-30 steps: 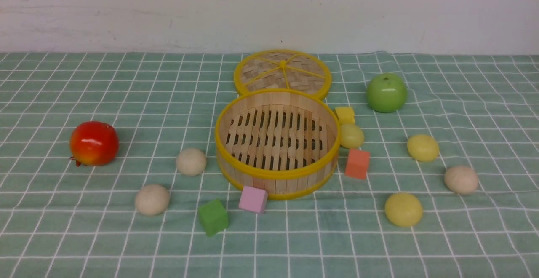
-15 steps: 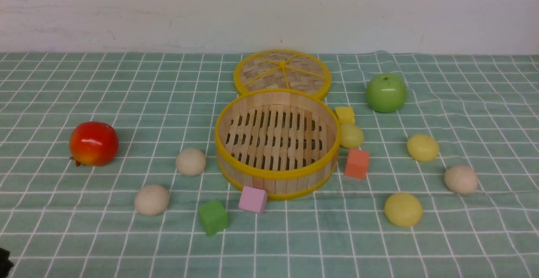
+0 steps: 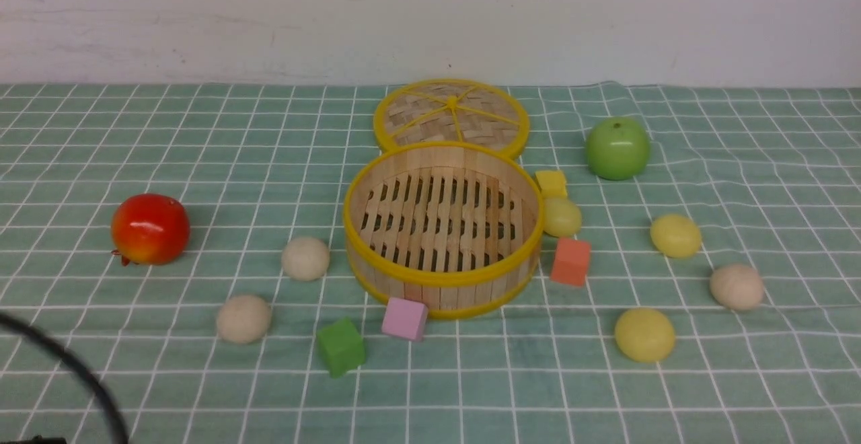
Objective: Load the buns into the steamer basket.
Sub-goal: Use the left arm to grab a steamed stuffed bun
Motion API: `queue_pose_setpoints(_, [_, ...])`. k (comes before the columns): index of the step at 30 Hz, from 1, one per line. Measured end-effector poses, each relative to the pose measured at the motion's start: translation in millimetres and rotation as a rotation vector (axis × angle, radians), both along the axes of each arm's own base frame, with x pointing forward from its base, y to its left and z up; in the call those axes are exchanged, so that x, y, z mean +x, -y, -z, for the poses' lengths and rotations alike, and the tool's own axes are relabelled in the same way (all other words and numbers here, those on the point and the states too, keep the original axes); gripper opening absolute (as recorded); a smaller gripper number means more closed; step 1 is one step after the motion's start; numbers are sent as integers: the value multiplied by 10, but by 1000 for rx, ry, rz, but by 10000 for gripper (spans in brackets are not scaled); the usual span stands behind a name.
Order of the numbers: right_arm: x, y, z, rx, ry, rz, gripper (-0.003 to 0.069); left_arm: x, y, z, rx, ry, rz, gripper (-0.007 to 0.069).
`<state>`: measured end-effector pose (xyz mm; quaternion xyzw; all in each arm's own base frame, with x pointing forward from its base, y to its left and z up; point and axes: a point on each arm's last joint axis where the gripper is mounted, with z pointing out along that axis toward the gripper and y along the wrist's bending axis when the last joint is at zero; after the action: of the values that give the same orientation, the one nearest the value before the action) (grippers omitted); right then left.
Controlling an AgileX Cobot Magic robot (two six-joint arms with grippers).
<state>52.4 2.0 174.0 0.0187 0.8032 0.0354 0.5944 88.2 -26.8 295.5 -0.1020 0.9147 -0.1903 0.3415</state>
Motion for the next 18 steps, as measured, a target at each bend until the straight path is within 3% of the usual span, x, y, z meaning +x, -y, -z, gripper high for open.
queue_pose_setpoints(8, [0,0,0,0,0,0,240,926,23,72,111,-231,114,-13])
queue_pose_setpoints(13, [0,0,0,0,0,0,240,1288,402,100,160,-244,304,-13])
queue_pose_setpoints(18, [0,0,0,0,0,0,240,1667,563,105,240,-245,318,-13])
